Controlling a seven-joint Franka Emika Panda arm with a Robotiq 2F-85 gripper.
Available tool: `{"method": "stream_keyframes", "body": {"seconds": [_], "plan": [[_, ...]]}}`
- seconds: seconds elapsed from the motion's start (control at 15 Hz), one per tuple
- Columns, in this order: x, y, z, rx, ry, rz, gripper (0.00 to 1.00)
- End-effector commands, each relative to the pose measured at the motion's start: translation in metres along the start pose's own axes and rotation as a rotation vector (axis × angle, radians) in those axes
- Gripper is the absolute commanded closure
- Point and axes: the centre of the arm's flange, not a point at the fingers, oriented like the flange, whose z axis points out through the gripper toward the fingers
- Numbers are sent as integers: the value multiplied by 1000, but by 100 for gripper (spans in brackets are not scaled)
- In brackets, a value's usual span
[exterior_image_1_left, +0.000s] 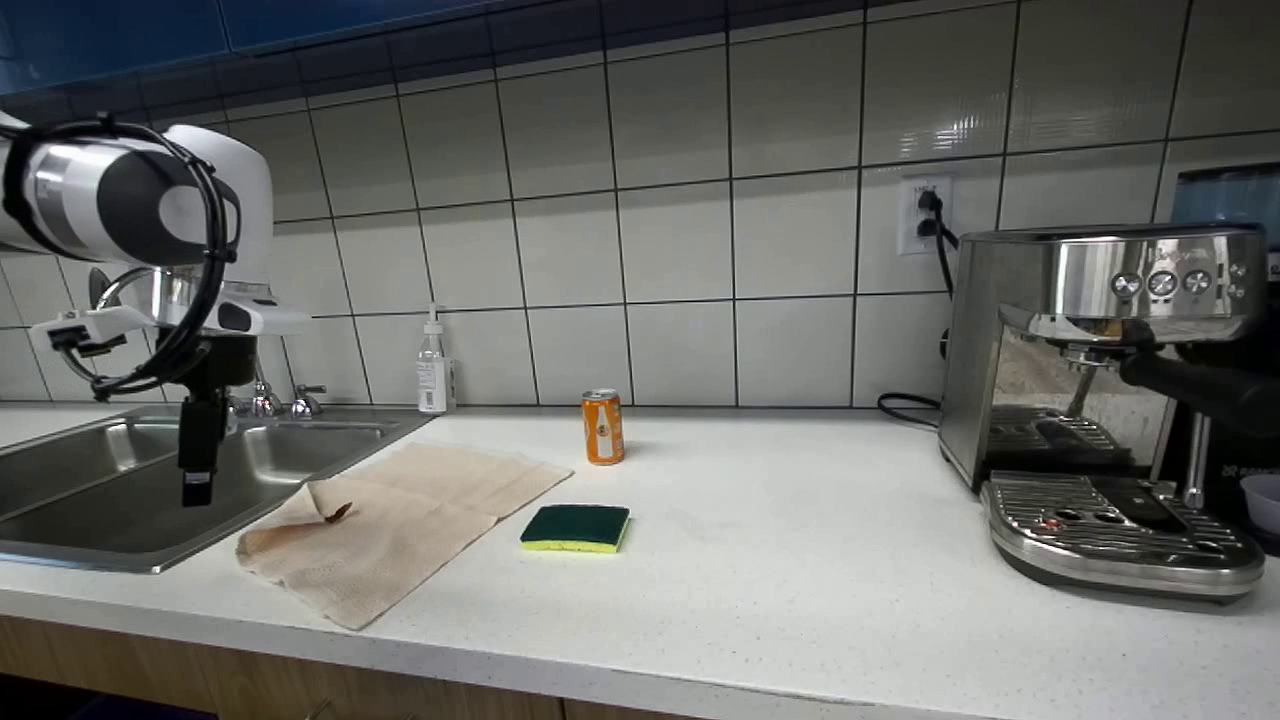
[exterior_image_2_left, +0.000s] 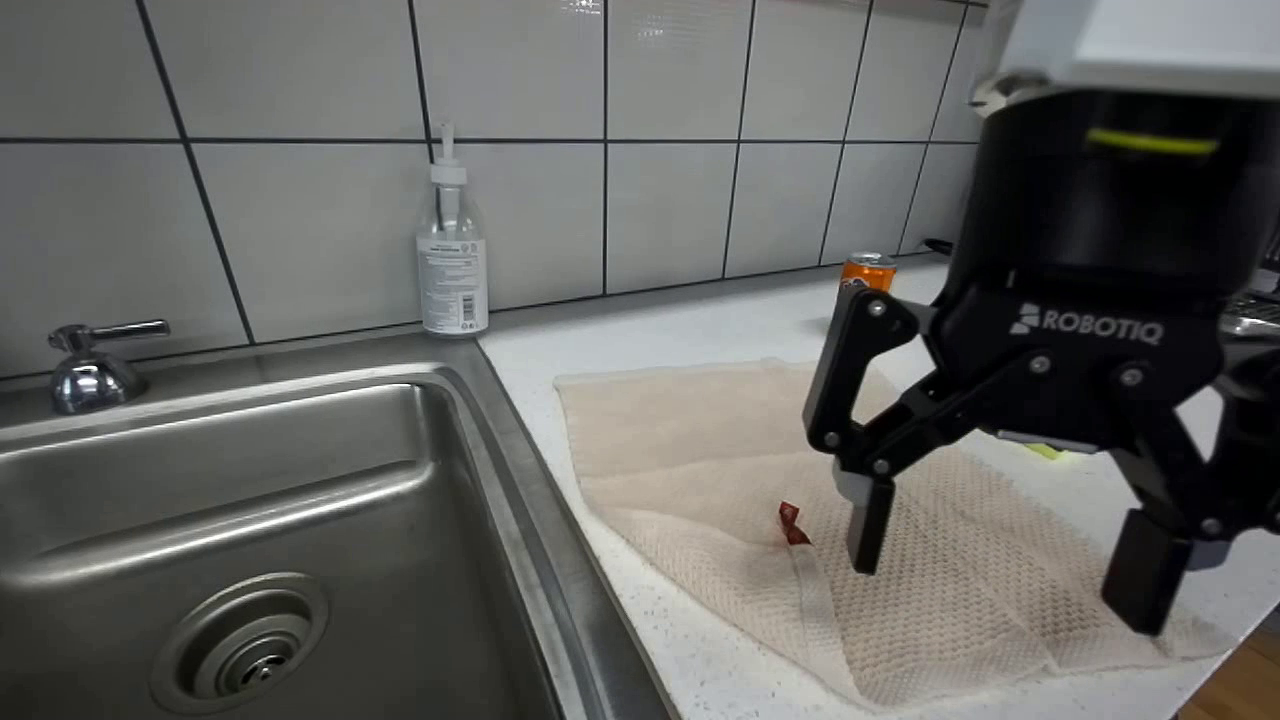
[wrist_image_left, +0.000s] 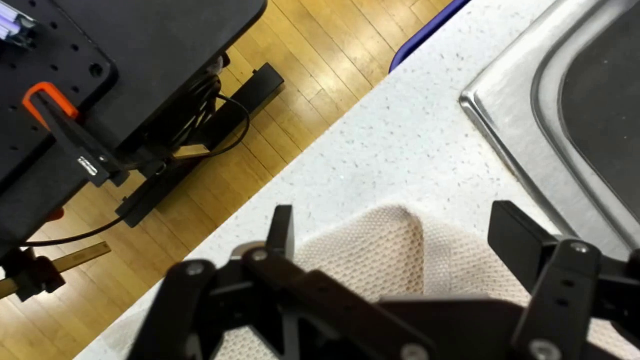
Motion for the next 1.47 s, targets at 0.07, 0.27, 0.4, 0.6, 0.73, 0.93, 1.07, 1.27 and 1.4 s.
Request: {"method": "stream_keyframes", "body": {"seconds": [0.07, 0.27, 0.4, 0.6, 0.73, 0.93, 1.07, 1.27, 1.4], "plan": [[8, -6, 3, 1, -11, 13, 0], [11, -9, 4, 1, -15, 16, 0], [11, -9, 3, 2, -14, 17, 0], [11, -9, 3, 2, -14, 17, 0], [11, -9, 3, 2, -14, 17, 0], [15, -13, 12, 21, -32, 57, 0], [20, -15, 19, 36, -41, 86, 0], [29, -16, 27, 78, -45, 130, 0], [36, -17, 33, 100, -43, 156, 0]]}}
